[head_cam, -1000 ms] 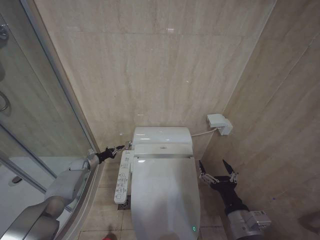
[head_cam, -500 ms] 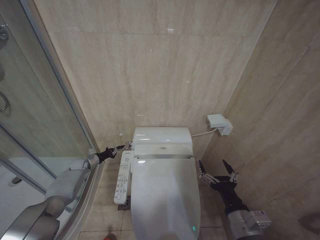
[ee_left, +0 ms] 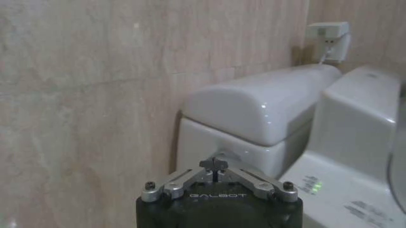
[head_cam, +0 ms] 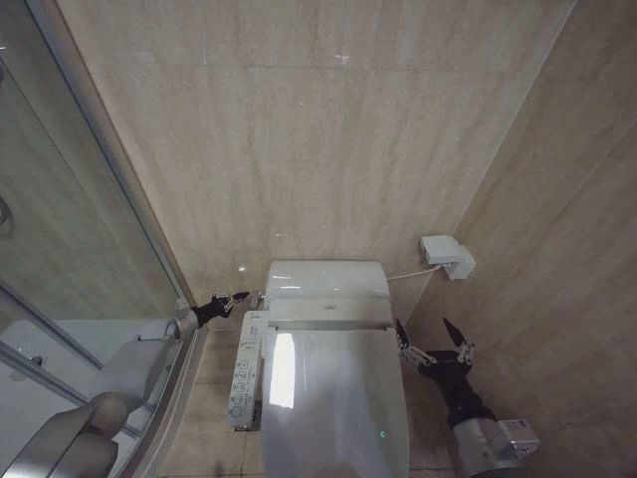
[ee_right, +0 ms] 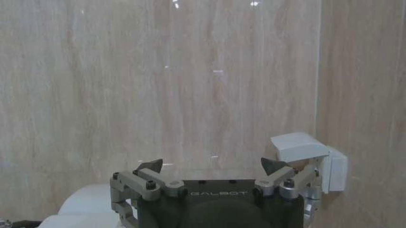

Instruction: Open the toilet lid, clean the toilet bowl with a toilet brush, close the toilet lid, and flush.

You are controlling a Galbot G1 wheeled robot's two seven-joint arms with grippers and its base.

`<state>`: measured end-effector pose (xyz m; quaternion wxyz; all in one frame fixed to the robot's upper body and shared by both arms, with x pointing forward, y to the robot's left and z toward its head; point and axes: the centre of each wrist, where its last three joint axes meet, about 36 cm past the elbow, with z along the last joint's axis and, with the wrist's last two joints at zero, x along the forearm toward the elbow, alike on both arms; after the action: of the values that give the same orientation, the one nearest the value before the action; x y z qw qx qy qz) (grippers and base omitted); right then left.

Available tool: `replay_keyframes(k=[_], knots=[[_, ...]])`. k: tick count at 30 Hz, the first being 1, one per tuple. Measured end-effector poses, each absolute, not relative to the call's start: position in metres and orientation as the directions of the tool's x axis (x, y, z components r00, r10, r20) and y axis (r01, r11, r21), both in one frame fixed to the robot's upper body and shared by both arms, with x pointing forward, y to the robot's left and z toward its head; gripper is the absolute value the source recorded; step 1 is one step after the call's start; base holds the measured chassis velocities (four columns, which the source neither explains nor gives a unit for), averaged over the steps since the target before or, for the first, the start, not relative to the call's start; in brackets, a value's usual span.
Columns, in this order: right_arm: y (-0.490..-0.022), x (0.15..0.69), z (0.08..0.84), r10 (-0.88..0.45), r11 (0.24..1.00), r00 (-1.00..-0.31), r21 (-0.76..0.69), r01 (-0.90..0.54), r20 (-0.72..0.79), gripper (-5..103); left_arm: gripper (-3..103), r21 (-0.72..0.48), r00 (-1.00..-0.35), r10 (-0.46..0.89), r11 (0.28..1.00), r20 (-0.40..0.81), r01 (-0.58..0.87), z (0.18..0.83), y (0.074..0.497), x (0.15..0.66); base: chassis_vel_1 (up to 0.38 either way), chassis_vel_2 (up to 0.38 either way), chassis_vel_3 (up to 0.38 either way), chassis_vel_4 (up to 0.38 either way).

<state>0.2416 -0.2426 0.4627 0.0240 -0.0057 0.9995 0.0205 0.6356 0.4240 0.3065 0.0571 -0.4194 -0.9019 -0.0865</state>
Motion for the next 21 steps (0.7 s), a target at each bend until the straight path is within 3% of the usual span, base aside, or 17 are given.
replay_keyframes(k=[21], knots=[[-0.243, 0.242, 0.463, -0.01, 0.999, -0.999, 0.041, -0.012, -0.048, 100, 0, 0.099, -0.604, 0.771, 0.597, 0.202, 0.796, 0.298, 0.413, 0.637, 0.0, 0.0, 0.0, 0.0]])
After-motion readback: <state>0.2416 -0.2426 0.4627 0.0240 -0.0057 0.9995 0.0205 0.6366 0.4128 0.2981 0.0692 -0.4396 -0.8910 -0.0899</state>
